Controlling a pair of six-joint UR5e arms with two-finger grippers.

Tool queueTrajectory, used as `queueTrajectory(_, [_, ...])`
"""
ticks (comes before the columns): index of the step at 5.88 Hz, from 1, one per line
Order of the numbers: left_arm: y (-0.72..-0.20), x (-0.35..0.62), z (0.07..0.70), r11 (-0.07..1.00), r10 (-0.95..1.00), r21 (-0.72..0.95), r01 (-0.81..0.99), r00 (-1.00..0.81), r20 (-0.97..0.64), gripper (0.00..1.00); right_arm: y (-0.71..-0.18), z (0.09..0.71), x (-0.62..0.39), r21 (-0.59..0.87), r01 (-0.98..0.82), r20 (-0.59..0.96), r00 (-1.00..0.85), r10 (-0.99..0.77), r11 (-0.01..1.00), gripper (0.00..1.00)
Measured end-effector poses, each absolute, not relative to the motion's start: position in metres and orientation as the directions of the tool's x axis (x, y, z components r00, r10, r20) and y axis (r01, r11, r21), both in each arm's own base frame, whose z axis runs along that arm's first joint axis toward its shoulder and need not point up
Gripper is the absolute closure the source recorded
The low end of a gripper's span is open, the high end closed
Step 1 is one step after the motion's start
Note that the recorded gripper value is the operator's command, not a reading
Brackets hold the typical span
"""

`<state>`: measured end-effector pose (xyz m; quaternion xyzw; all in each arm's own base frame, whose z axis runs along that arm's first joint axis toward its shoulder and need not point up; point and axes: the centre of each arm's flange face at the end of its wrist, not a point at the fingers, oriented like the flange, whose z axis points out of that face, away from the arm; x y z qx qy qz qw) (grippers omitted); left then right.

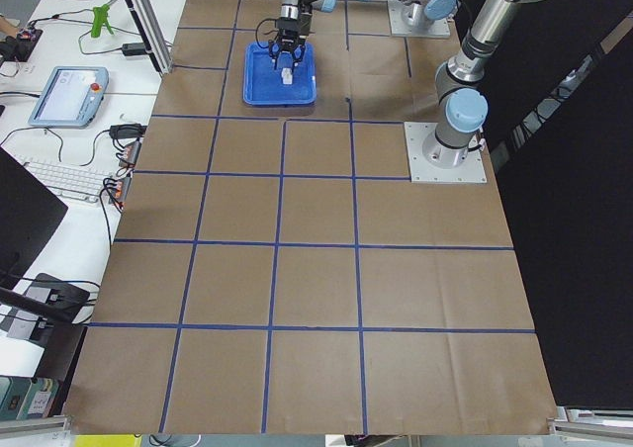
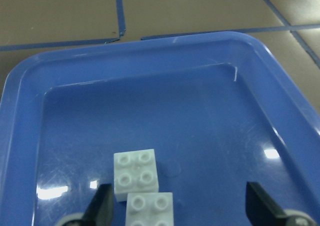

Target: Assemble white blocks and place on blue tray

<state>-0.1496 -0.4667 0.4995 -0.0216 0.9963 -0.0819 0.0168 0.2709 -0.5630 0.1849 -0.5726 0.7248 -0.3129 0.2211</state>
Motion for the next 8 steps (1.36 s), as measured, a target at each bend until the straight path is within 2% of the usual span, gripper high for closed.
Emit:
queueTrajectory(2, [-0.467, -0.15, 0.499, 0.986, -0.046, -0.163, -0.04, -0.998, -0.031, 0.01, -0.579, 0.256, 0.254, -0.603, -0.739, -0.011, -0.369, -0.93, 0.3, 0.0])
queueTrajectory(5, [-0.466, -0.15, 0.499, 0.986, -0.046, -0.164, -0.04, -0.998, -0.031, 0.01, -0.589, 0.373, 0.195, -0.28, -0.756, -0.053, -0.603, -0.796, 0.591, 0.0])
queueTrajectory(6, [-0.466, -0.15, 0.499, 0.986, -0.046, -0.164, -0.04, -0.998, -0.031, 0.01, -0.581, 0.401, 0.172, -0.185, -0.71, -0.069, -0.681, -0.729, 0.68, 0.0])
queueTrajectory(8, [-0.466, -0.15, 0.499, 0.986, -0.046, -0.164, -0.04, -0.998, -0.031, 0.01, -0.547, 0.457, 0.127, -0.009, -0.443, -0.049, -0.895, -0.443, 0.897, 0.0])
